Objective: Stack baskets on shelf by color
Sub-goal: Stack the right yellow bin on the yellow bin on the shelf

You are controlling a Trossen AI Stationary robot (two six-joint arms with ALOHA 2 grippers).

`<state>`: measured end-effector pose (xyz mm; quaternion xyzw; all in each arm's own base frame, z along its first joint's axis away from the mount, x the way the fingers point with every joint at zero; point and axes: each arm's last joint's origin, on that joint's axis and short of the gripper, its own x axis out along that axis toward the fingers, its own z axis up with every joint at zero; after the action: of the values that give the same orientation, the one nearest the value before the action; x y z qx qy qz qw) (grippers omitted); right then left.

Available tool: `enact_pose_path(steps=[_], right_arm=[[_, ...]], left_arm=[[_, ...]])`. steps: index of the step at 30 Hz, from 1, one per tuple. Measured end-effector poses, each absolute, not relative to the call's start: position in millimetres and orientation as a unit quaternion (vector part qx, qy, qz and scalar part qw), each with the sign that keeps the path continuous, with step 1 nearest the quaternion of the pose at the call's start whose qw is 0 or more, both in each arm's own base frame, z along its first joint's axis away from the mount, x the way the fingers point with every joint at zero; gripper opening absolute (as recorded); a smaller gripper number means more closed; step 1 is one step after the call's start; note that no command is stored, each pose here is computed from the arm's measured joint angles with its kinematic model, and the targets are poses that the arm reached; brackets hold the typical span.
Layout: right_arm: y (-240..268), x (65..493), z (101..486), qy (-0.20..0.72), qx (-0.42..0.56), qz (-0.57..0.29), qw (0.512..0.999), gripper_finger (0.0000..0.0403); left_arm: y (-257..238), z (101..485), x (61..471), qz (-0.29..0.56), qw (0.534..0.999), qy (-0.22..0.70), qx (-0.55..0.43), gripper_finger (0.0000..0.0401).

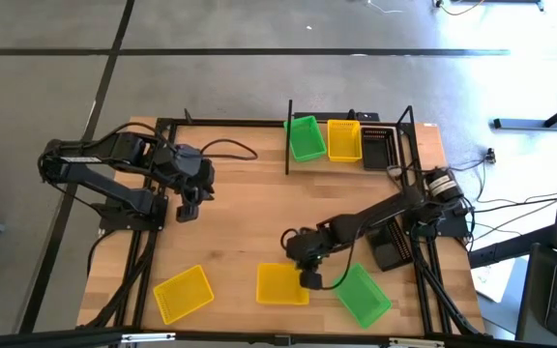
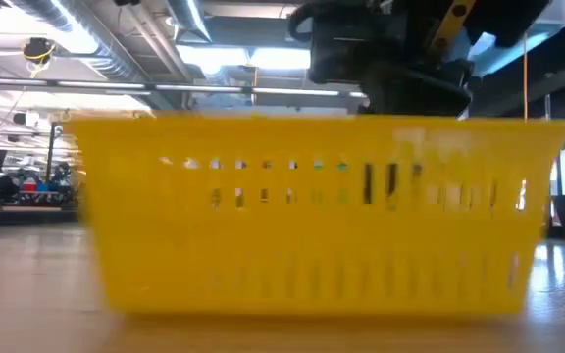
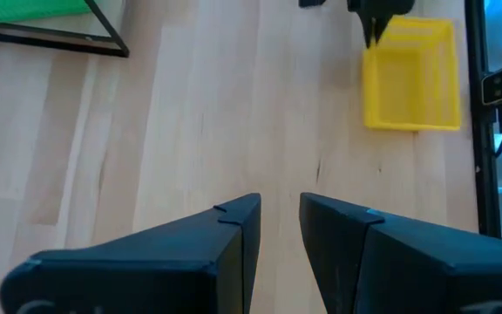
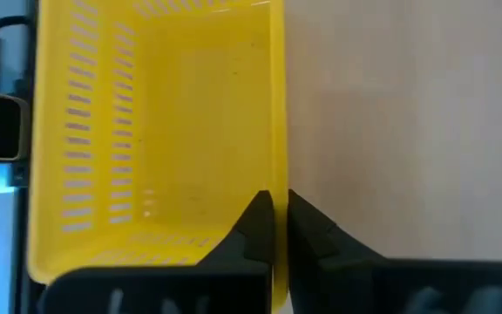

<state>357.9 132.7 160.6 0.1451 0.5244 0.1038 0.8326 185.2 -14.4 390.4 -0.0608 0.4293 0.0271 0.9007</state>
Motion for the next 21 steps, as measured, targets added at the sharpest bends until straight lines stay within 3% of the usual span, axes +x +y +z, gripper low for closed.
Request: enact_pose_path(steps=[11, 21], right_arm=[[108, 319, 218, 0.535, 0.165, -0.055, 0.827, 0.0002], [74, 267, 274, 0.472, 0.263, -0.257, 0.801, 0.0001]], left_arm=[[-11, 393, 188, 0.080, 0.910, 0.405, -0.038, 0.0074], [-8, 403, 197, 0.143, 0.933, 0.329, -0.018, 0.0074]])
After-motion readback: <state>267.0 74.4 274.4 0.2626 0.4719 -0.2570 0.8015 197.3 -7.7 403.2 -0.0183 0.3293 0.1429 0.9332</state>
